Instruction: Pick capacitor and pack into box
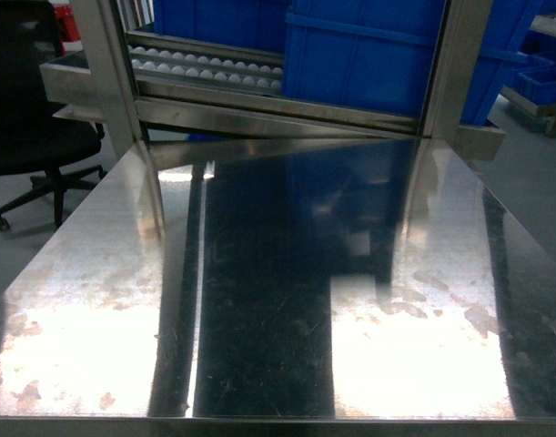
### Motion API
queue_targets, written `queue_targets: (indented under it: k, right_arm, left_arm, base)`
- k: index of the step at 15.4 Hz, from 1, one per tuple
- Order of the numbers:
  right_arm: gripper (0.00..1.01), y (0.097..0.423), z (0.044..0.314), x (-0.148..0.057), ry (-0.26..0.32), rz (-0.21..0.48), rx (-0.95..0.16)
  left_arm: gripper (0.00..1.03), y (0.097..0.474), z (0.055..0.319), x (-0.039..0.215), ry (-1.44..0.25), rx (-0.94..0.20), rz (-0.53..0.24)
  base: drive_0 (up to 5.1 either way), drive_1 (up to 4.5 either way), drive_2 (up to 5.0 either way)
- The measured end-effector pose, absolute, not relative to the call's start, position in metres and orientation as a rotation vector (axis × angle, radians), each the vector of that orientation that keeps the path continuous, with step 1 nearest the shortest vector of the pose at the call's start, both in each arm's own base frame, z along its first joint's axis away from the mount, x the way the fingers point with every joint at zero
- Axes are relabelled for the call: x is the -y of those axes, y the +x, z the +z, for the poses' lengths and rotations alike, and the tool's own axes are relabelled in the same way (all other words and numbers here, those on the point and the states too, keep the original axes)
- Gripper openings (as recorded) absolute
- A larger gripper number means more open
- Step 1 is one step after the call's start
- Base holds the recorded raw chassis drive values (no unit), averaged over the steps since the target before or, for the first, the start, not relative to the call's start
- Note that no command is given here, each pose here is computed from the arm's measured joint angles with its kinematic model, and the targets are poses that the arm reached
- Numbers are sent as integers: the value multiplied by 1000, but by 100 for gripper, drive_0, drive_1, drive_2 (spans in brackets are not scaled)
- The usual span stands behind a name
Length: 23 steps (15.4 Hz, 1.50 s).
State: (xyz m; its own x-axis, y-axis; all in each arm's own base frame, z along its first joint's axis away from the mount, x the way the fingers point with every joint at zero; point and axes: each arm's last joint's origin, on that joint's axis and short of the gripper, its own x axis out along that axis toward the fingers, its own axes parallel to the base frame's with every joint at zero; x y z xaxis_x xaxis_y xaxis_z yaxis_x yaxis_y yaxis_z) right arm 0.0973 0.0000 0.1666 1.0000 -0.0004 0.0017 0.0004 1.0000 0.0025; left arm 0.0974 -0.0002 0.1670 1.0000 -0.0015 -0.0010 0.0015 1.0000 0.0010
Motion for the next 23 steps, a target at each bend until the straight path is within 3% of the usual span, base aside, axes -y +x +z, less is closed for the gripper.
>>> queue_targets:
  k: [23]
  right_arm:
    - [98, 97, 167, 0, 3, 0, 1]
  left_arm:
    - [43, 97, 167, 0, 1, -1, -3]
  base:
    - [0, 0, 0]
